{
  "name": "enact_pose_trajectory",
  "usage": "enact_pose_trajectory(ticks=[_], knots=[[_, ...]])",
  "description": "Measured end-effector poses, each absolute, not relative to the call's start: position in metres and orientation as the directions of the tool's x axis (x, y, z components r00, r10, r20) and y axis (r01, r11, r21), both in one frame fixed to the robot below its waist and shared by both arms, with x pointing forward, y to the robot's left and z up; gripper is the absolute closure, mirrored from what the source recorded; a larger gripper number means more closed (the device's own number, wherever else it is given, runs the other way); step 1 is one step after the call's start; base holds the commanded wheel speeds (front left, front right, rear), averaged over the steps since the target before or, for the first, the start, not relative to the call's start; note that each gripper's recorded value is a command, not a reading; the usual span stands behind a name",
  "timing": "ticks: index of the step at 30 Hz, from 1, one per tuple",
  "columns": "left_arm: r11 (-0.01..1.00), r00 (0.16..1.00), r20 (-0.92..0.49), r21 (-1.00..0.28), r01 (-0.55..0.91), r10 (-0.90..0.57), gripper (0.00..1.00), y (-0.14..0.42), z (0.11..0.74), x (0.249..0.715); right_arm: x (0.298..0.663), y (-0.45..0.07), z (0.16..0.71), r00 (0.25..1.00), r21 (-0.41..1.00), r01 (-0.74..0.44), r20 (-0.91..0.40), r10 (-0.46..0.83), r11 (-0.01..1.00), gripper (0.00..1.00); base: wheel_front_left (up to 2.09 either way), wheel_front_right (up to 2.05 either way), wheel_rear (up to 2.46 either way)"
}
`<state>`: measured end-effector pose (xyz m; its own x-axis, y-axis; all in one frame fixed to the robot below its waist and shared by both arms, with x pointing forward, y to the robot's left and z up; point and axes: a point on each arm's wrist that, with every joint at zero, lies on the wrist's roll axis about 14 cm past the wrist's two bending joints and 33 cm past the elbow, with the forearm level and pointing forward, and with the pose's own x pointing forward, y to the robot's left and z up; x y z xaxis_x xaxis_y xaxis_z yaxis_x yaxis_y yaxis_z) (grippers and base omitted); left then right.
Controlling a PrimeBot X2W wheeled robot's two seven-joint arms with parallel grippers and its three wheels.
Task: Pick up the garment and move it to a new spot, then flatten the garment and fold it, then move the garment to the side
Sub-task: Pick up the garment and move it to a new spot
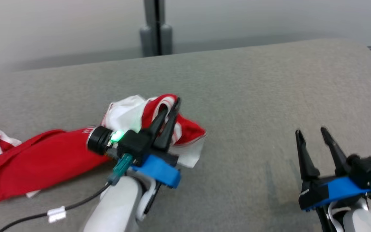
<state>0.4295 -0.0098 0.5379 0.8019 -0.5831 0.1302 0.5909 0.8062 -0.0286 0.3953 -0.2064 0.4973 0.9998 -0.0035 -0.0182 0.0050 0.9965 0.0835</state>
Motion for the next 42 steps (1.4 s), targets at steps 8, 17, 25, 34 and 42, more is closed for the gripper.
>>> enact_pose_trajectory(ticks=[8,17,25,34,42], knots=[[0.57,0.57,0.185,-0.056,0.82,-0.801,1.0,-0.112,0.541,0.425,0.389,-0.249,0.482,0.99,0.055,0.135,-0.053,-0.132,0.989,0.0,0.0,0.0,0.0],[0.446,0.456,0.073,-0.121,0.887,-0.887,1.0,-0.163,0.493,0.426,0.389,-0.271,0.462,0.976,0.049,0.206,-0.088,-0.201,0.977,0.0,0.0,0.0,0.0],[0.463,0.465,-0.021,-0.146,0.874,-0.885,0.0,-0.153,0.455,0.426,0.401,-0.261,0.453,0.981,0.076,0.18,-0.09,-0.173,0.981,0.0,0.0,0.0,0.0],[0.635,0.639,0.102,-0.073,0.769,-0.762,0.0,-0.101,0.51,0.433,0.412,-0.231,0.482,0.996,0.098,0.084,-0.008,-0.084,0.992,0.0,0.0,0.0,0.0],[0.833,0.839,0.09,-0.099,0.544,-0.537,0.0,-0.009,0.512,0.444,0.418,-0.204,0.496,1.0,0.11,0.004,0.019,-0.006,0.994,0.0,0.0,0.0,0.0]])
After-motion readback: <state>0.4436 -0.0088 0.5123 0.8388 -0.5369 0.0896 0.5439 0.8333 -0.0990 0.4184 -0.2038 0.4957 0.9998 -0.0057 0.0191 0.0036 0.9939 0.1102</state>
